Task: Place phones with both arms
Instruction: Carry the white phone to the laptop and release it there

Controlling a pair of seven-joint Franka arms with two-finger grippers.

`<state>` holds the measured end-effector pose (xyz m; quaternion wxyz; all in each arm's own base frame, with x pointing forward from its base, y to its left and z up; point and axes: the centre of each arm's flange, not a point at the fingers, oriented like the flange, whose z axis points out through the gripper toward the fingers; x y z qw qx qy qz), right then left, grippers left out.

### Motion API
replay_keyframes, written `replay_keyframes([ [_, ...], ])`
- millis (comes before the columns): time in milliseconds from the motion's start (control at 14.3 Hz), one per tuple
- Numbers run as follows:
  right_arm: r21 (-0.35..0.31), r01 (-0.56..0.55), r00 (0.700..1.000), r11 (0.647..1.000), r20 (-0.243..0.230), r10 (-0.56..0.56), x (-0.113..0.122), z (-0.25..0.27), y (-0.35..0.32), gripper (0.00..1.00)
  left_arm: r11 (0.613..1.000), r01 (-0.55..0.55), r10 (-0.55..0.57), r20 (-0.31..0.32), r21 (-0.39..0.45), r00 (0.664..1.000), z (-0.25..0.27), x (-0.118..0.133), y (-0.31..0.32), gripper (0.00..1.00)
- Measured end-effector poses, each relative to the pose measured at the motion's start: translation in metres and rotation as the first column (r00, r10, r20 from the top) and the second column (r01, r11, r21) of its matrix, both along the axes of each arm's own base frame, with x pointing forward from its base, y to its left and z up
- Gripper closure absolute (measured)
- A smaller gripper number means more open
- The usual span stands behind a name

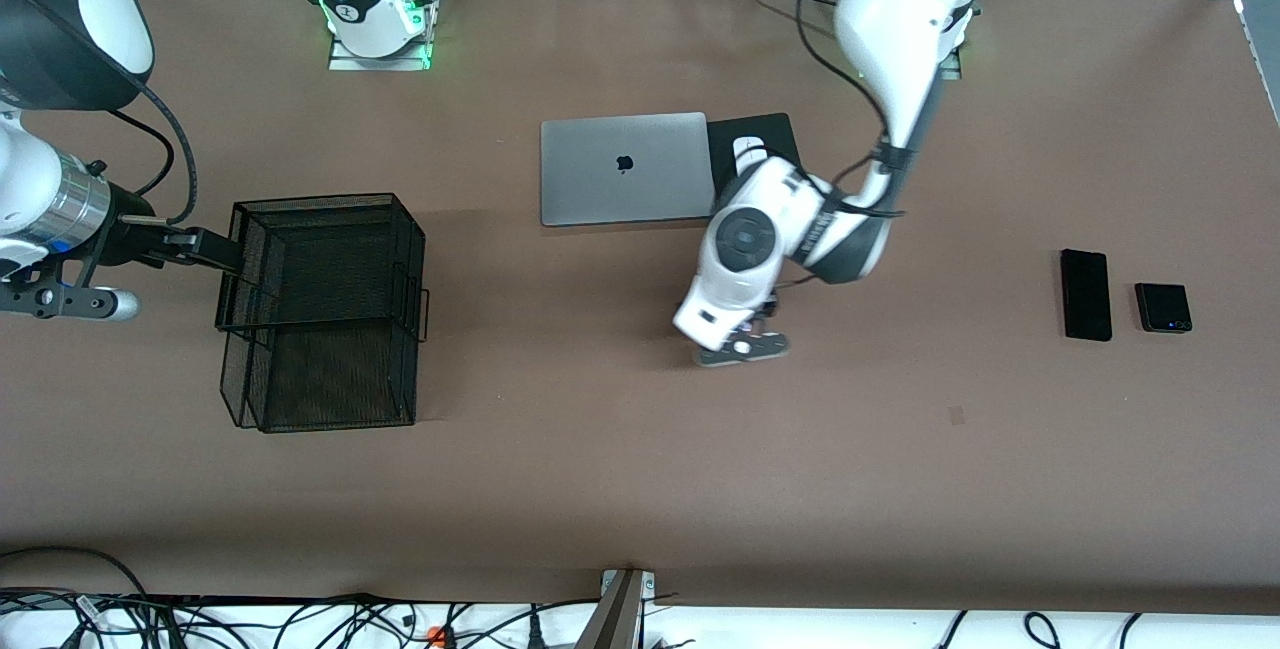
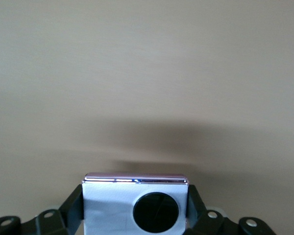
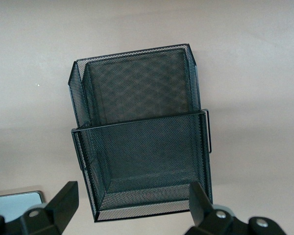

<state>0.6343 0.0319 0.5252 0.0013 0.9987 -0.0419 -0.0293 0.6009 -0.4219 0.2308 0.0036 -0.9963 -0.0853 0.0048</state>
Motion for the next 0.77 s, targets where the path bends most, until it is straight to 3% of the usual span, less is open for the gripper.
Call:
replay_keyframes([
  [420,0.000,0.000,1.000,1.000,0.000,0.000,0.000,0.000,0.000,0.00,0.997,0.042,-0.038,0.064,-0.068,0.997,0.003,-0.004,-0.055,0.15],
  [771,0.000,0.000,1.000,1.000,0.000,0.000,0.000,0.000,0.000,0.00,0.996,0.068,-0.064,0.053,-0.066,0.997,-0.040,-0.011,-0.076,0.15],
])
